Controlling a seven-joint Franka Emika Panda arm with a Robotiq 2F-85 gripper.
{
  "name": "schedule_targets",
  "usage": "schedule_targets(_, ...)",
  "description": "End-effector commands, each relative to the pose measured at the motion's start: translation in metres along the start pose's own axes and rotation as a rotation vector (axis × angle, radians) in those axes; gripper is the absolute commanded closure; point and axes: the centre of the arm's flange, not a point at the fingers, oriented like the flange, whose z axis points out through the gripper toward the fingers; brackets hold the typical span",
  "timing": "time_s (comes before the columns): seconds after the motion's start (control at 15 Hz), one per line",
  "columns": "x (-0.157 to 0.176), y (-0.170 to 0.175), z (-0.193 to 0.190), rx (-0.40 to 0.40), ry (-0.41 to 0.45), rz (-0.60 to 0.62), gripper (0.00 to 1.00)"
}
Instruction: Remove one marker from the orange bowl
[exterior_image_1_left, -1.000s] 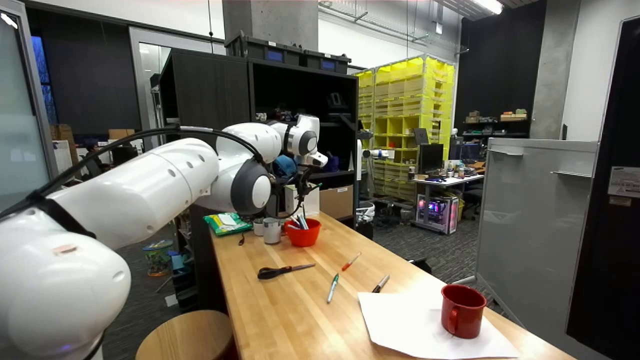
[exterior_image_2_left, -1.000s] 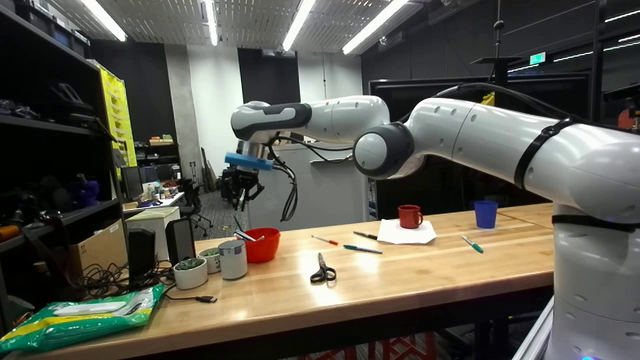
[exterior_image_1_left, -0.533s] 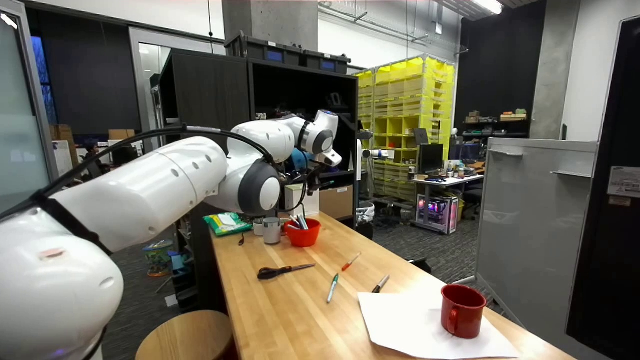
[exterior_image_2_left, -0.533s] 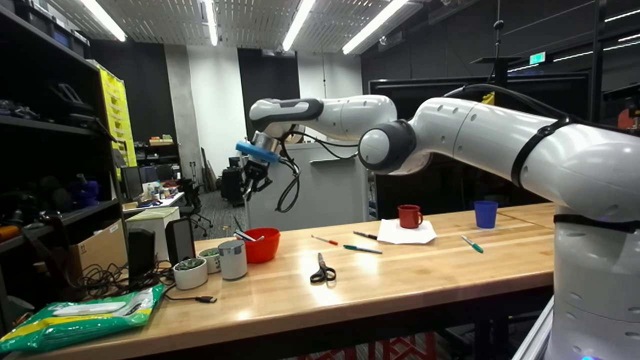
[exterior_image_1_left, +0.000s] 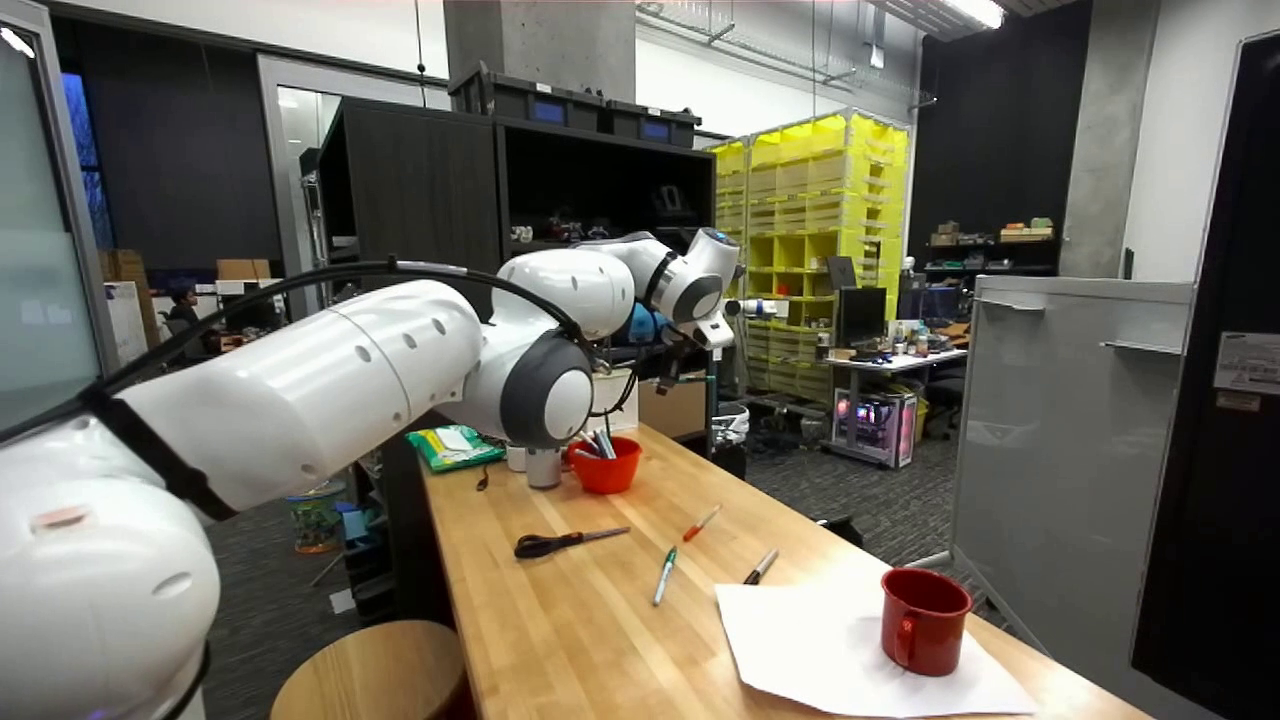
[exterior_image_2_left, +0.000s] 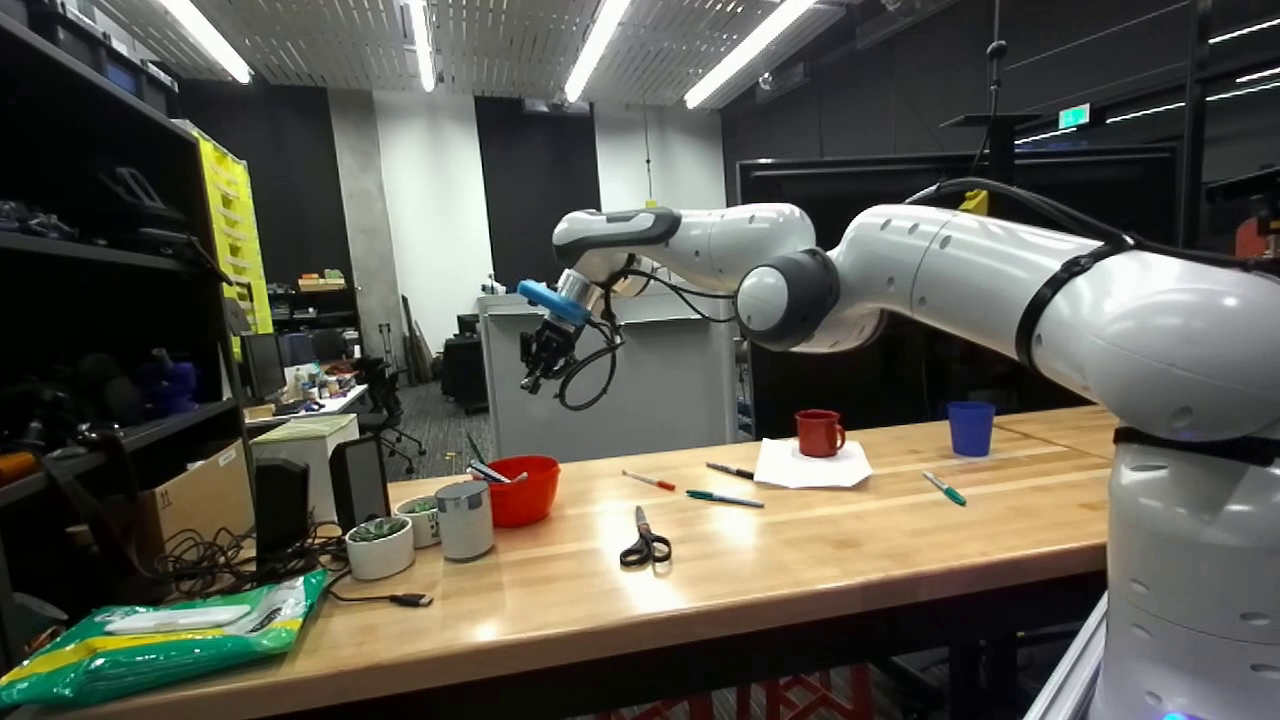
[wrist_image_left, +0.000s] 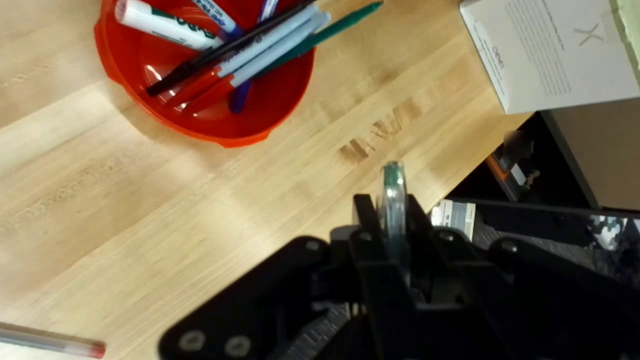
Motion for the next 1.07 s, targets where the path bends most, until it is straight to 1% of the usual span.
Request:
schedule_targets(0.0,-0.011,0.077,-0.005,0.073,-0.007,0.16,0.96)
schedule_targets(0.13,0.003,0.085,-0.004,0.101,-0.007,0.241,0.96)
schedule_targets(0.53,0.037,0.111,0.021,0.099,-0.139,0.451,0.96)
schedule_targets(0.8,0.052,0.133,0.049,0.084,-0.157,0.528,0.96)
schedule_targets(1.0,0.058,0.148,0.072,0.033,-0.147,0.588,0.96)
